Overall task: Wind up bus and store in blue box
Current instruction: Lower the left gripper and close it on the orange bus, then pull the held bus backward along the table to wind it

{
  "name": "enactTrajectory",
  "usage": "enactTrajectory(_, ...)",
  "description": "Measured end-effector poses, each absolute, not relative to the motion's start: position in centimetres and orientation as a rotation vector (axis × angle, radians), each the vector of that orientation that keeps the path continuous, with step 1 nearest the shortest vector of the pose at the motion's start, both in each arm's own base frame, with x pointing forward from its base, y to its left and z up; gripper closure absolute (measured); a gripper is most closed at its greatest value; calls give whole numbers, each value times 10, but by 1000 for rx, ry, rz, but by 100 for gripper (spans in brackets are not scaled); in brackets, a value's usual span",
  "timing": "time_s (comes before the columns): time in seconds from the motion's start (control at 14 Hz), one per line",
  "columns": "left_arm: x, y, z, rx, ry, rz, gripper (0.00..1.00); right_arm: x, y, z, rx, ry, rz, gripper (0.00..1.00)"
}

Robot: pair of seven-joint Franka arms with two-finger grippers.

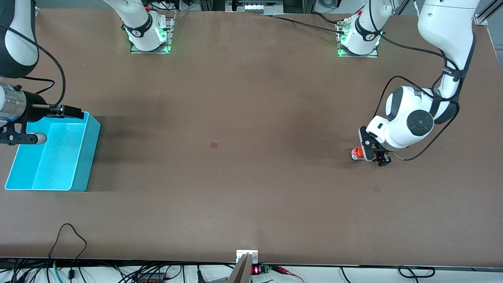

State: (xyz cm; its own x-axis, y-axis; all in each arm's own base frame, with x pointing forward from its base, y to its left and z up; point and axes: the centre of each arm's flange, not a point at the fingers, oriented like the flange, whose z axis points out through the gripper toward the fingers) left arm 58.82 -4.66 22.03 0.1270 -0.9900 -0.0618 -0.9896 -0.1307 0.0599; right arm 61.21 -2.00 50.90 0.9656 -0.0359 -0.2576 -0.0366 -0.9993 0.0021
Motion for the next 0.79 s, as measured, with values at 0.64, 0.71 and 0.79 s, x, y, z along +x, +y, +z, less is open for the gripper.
enactTrajectory(0.64,589,-45,197,2287,-2140,-119,21,614,-24,501,-3108,37,429,0)
enactTrajectory(0.71,589,-44,197,2281,-2146,-119,33,615,-27,499,-3106,31,432,0)
enactTrajectory(0.79,589,-43,197,2280,-2147,-118,43,615,-31,498,-3103,26,435,0)
